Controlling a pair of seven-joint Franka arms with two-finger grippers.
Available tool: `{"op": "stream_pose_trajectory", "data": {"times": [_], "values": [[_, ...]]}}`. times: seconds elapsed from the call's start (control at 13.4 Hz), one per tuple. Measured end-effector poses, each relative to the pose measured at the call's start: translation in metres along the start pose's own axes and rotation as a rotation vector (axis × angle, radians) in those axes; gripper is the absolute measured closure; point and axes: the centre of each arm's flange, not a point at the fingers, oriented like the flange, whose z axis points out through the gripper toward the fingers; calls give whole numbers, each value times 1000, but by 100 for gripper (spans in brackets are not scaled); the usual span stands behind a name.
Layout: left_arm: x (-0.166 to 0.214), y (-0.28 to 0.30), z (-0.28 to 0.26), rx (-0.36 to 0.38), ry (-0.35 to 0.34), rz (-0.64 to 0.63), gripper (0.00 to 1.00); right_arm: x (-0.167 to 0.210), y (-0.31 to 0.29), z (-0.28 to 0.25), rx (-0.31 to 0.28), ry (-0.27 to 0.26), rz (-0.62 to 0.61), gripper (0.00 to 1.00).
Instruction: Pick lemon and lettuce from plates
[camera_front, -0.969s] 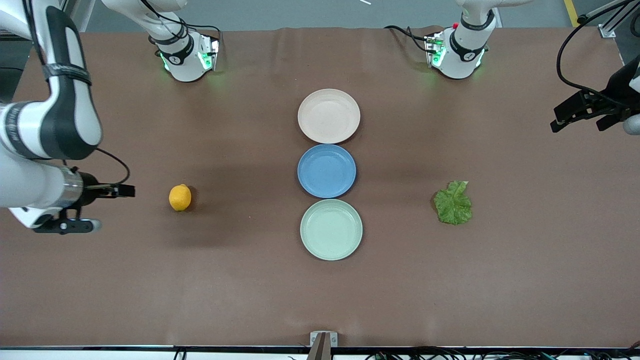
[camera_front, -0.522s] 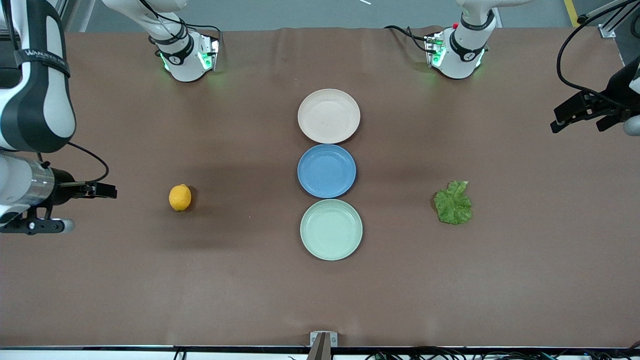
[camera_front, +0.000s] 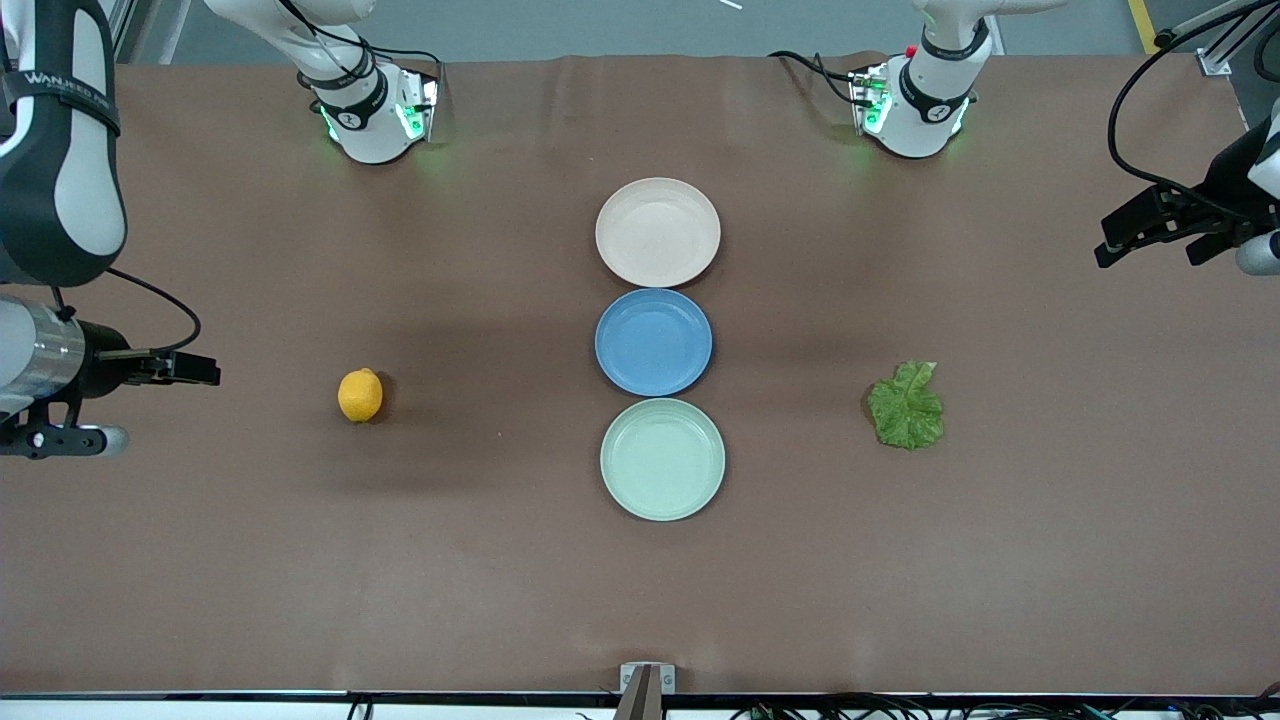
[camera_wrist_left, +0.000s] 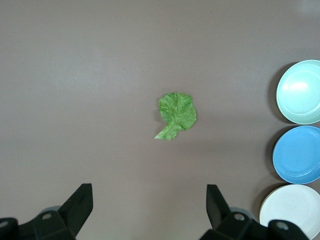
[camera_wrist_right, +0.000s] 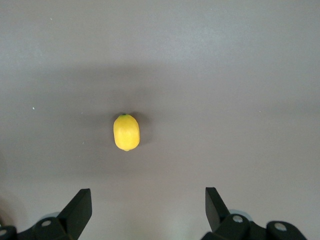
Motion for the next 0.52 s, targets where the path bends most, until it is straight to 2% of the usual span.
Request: {"op": "stream_pose_trajectory", "data": {"times": [0.37, 0.52], "values": [[0, -1, -1, 0, 1, -2, 0, -48, -2, -14, 0, 74, -3, 0], [0, -1, -1, 0, 2, -2, 0, -72, -3, -9, -1, 84, -5, 0]]}}
